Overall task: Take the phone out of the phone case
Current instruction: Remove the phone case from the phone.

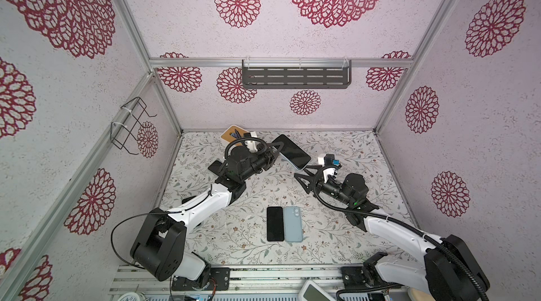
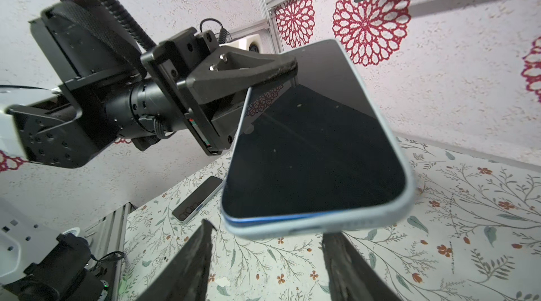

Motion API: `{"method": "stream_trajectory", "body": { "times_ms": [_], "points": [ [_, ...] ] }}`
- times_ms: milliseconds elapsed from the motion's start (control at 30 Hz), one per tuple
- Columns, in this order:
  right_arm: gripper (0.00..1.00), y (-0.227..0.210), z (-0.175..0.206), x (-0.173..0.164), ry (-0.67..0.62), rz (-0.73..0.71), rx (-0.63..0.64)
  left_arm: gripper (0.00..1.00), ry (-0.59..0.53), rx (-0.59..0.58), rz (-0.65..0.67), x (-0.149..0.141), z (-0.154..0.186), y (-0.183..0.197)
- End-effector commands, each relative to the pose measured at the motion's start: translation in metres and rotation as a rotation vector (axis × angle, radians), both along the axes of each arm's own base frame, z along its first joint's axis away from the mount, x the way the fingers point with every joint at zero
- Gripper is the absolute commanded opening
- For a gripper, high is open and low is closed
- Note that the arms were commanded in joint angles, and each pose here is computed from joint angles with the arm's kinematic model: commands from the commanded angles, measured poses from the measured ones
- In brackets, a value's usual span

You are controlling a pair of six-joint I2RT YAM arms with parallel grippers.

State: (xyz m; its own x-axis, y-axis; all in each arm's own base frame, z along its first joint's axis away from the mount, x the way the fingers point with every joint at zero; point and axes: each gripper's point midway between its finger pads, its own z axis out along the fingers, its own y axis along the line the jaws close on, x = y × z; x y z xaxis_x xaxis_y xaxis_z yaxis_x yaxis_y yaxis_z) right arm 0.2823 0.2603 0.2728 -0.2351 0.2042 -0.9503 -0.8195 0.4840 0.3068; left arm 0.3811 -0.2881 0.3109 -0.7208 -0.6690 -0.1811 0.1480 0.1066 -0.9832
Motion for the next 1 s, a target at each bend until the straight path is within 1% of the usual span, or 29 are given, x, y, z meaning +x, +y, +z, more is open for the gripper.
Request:
{"method": "stream_trajectory", "body": {
  "times_ms": [0, 167, 467, 633, 733, 967],
  "points": [
    [0.63, -0.003, 0.034, -0.009, -0.064, 0.045, 0.098, 0.0, -0.076, -0.054, -0.011, -0.007, 0.024, 0.001],
    [0.63, -0.007, 0.04, -0.009, -0.057, 0.051, 0.126, 0.0, -0.084, -0.054, -0.011, -0.007, 0.026, 0.001],
    [0.5, -0.012, 0.03, 0.005, -0.017, 0.012, 0.125, 0.0, -0.092, -0.06, -0.02, -0.01, 0.032, -0.001],
    [0.48, -0.01, 0.021, 0.014, 0.0, -0.019, 0.082, 0.0, -0.085, -0.07, -0.024, -0.012, 0.036, -0.004],
    [0.48, -0.01, 0.017, 0.017, -0.014, -0.053, 0.042, 0.0, -0.071, -0.072, -0.023, -0.012, 0.037, -0.006],
    [0.47, -0.013, 0.006, 0.033, -0.011, -0.136, -0.019, 0.0, -0.068, -0.087, -0.062, -0.022, 0.047, -0.02]
  ]
}}
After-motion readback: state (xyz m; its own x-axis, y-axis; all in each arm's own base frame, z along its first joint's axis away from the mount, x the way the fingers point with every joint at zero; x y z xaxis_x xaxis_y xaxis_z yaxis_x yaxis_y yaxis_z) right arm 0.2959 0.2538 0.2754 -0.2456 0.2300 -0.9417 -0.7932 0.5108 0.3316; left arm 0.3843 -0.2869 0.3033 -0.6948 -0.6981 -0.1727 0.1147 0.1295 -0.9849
